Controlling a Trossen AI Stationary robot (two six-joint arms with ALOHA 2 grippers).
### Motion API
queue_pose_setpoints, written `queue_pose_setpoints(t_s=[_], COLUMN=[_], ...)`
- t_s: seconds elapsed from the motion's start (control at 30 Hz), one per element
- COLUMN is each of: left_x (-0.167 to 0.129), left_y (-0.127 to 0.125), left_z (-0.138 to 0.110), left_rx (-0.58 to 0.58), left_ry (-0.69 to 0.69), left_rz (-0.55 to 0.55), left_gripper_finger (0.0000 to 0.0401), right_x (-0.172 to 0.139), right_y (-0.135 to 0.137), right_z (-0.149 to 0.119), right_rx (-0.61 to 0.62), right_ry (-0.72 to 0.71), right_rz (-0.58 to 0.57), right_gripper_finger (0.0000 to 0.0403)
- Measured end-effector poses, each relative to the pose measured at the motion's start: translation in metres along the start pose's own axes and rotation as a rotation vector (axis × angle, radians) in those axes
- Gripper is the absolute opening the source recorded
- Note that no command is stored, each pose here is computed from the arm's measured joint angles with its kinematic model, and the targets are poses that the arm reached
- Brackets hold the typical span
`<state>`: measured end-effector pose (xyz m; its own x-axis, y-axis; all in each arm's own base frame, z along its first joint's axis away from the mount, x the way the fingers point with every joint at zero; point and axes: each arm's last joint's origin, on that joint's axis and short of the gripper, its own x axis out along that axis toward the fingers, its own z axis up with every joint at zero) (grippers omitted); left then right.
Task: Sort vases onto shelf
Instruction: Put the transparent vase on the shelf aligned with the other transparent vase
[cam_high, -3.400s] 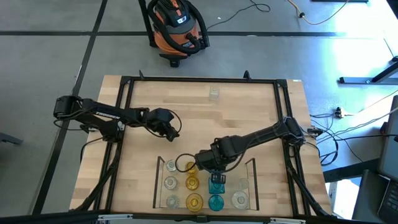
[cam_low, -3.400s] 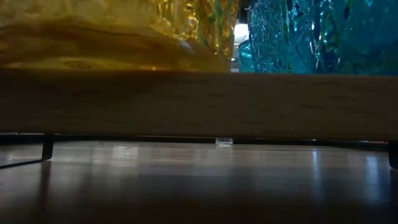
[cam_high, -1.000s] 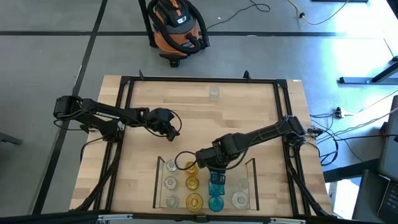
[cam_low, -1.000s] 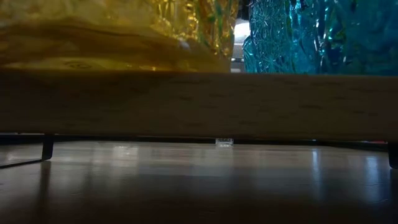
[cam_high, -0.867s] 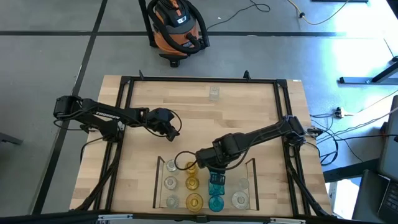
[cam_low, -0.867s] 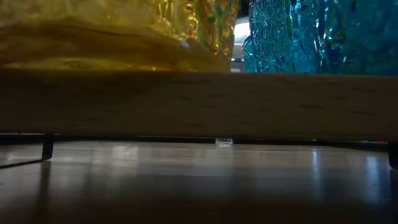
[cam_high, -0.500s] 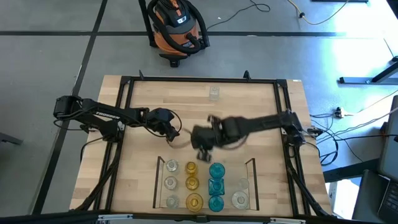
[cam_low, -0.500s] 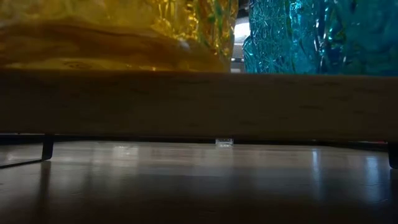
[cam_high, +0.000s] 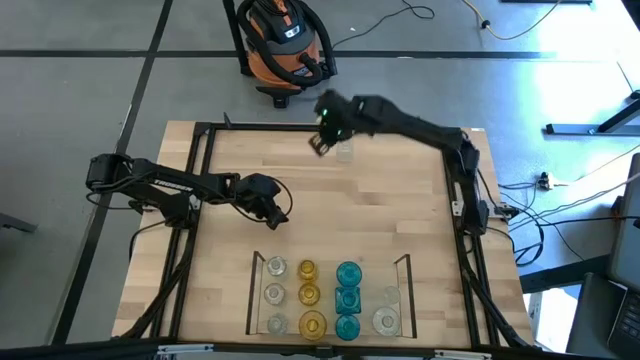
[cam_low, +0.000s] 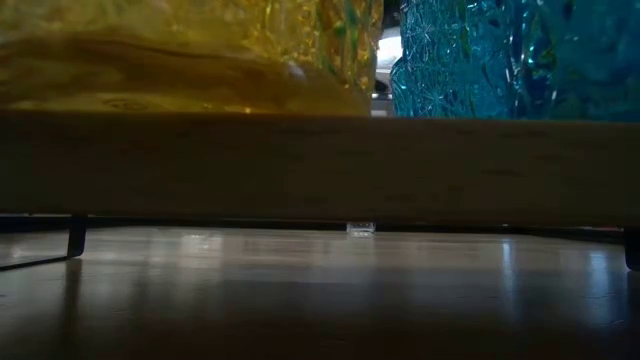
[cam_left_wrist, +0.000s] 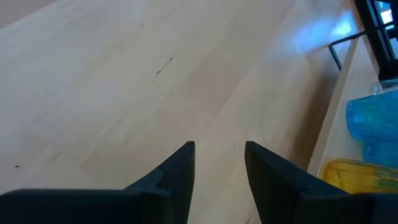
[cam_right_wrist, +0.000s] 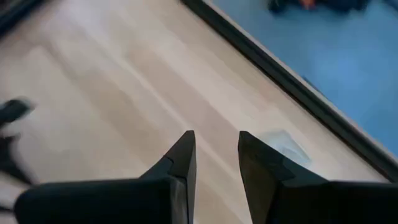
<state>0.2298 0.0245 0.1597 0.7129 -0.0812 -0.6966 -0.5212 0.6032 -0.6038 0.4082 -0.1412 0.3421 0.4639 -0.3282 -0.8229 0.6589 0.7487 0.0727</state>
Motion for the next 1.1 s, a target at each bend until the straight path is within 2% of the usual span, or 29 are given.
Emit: queue_pose_setpoints(t_s=[0.13,0.27,0.53,0.73,1.1], left_x=[0.000,0.000,0.000,0.000,0.000], left_y=[0.000,0.000,0.000,0.000,0.000], left_z=[0.000,0.000,0.000,0.000,0.000], left_rx=[0.003,0.016,0.025,0.021,0.020], left_ry=[0.011,0.011,0.006,0.001,0.000], left_rz=[-0.010,-0.009,-0.006,-0.001,-0.001], left_gripper_finger=[0.0133,0.0133,0.0133,0.0133,0.0133], right_x=[0.015,0.026,0.050,0.065,0.070], right_y=[-0.046,-0.066,-0.073,-0.075,-0.078], right_z=[0.003,-0.002,-0.012,-0.026,-0.030], right_rx=[0.117,0.199,0.357,0.441,0.591], right_ry=[0.087,0.143,0.166,0.205,0.161], right_rz=[-0.066,-0.117,-0.108,-0.168,-0.249], right_gripper_finger=[0.0088,0.0088,0.0088,0.0088,0.0088])
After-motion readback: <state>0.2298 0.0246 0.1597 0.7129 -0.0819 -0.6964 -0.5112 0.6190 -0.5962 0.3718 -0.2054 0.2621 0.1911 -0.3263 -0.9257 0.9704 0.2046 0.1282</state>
